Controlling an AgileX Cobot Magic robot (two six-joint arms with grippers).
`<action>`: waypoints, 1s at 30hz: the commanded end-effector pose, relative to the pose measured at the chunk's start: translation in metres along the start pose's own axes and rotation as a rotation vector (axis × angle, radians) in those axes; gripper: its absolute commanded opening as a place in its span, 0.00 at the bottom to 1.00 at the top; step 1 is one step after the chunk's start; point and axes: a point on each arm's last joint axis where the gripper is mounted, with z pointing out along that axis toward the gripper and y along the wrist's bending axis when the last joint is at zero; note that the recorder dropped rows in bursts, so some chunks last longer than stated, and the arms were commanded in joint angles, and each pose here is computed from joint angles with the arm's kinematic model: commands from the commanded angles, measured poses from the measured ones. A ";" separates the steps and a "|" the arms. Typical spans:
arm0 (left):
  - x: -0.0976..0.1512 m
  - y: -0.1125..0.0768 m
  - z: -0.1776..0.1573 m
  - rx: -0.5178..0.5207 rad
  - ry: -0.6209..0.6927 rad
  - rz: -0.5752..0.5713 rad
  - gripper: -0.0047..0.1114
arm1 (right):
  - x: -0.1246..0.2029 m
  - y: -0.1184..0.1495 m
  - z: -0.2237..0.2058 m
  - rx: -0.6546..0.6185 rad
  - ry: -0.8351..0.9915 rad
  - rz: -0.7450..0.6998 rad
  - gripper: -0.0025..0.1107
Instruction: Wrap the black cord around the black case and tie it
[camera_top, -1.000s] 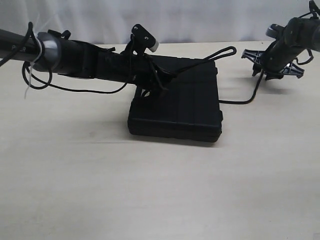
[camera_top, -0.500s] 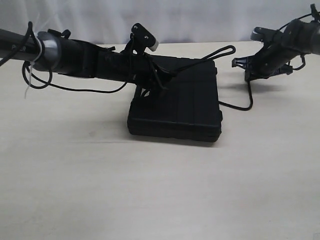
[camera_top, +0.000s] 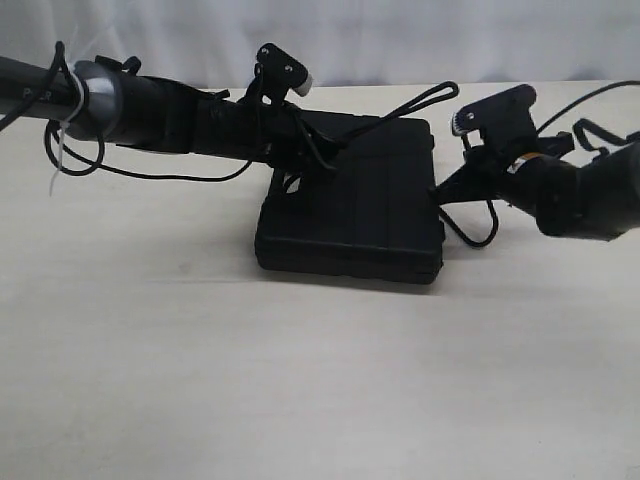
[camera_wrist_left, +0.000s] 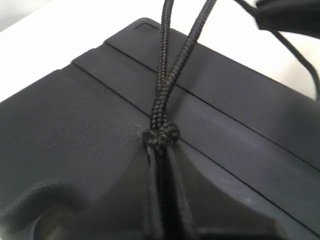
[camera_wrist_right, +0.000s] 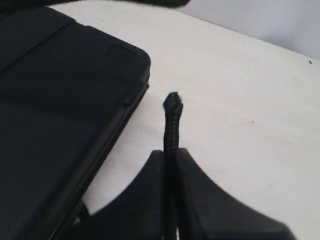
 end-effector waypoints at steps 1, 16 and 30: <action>-0.004 0.001 -0.001 0.000 -0.015 -0.034 0.04 | 0.007 0.016 -0.015 -0.016 -0.120 -0.117 0.06; -0.008 -0.022 0.000 0.196 -0.058 0.110 0.04 | -0.001 0.031 -0.027 -0.020 -0.308 -0.141 0.06; 0.001 -0.025 0.011 0.026 0.090 0.339 0.04 | -0.004 0.031 -0.028 -0.029 -0.335 -0.108 0.06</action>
